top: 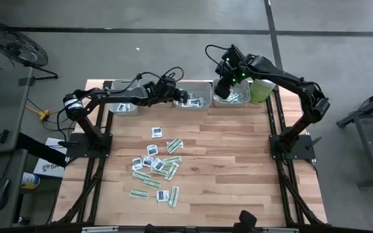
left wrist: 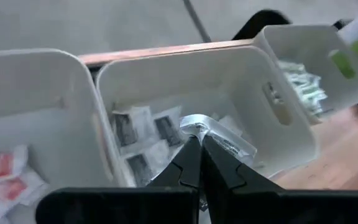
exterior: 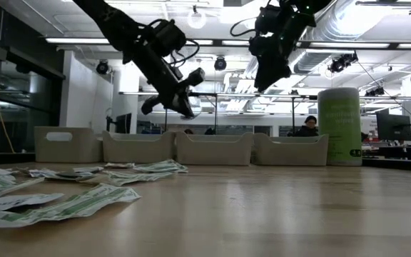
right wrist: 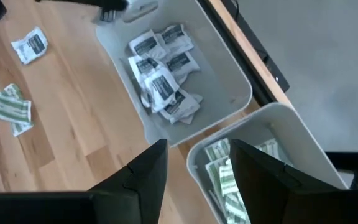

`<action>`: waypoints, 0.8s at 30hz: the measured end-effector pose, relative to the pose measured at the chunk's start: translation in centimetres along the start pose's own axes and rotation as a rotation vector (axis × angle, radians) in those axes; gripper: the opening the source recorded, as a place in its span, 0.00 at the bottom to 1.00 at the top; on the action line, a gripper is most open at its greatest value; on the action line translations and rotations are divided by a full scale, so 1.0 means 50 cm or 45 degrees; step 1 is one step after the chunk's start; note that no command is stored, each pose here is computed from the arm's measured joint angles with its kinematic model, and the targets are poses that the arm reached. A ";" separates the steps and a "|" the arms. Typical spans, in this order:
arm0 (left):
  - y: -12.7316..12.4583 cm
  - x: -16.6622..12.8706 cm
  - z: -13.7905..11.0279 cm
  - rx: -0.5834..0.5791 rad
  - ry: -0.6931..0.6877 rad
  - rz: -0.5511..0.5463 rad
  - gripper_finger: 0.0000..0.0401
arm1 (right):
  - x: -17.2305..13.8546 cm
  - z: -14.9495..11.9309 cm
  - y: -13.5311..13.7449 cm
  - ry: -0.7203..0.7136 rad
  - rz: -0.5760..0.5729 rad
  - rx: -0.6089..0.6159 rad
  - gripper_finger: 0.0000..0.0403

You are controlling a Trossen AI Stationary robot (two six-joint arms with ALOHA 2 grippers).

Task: Pick & Place First Aid Supplies
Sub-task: Put the gray towelette pack into the middle right gray bin

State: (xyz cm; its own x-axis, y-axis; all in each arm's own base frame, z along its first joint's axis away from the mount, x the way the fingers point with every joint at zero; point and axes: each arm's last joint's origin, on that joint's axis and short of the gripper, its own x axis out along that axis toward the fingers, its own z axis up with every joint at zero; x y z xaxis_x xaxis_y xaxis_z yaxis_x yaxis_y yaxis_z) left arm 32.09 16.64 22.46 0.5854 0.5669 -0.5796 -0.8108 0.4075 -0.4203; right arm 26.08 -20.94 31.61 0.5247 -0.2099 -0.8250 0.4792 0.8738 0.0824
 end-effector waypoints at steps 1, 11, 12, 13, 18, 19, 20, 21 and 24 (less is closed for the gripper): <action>0.000 0.003 0.001 -0.028 0.003 -0.015 0.00 | 0.000 0.002 0.000 -0.011 -0.001 -0.002 0.42; 0.005 0.057 -0.025 -0.125 0.059 -0.022 0.00 | 0.000 0.012 0.000 -0.078 0.016 -0.022 0.42; 0.006 0.062 -0.027 -0.120 0.068 -0.004 0.00 | 0.000 0.012 0.000 -0.081 0.021 -0.024 0.42; 0.005 0.067 -0.028 -0.119 0.073 0.002 0.00 | 0.000 0.013 0.001 -0.086 0.030 -0.026 0.42; -0.013 0.080 -0.014 -0.114 0.077 -0.023 0.01 | 0.000 0.013 0.003 -0.093 0.072 -0.047 0.42; -0.013 0.083 -0.015 -0.105 0.099 -0.003 0.03 | 0.000 0.013 0.003 -0.092 0.082 -0.049 0.42; -0.013 0.087 -0.017 -0.091 0.121 0.016 0.05 | 0.000 0.013 0.003 -0.091 0.091 -0.052 0.42; -0.014 0.091 -0.017 -0.069 0.136 0.027 0.08 | 0.000 0.012 0.004 -0.091 0.105 -0.057 0.42; -0.017 0.094 -0.015 -0.014 0.172 0.052 0.18 | -0.001 0.012 0.007 -0.097 0.159 -0.097 0.42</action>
State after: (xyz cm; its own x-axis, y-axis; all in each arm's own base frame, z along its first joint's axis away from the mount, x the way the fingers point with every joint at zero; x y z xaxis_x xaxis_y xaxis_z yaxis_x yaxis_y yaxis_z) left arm 35.52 18.42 19.58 0.5475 0.4808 -0.6849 -0.8343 0.3776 -0.4018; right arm 26.66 -20.91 32.00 0.6301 -0.1276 -0.7659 0.3539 0.9252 0.1370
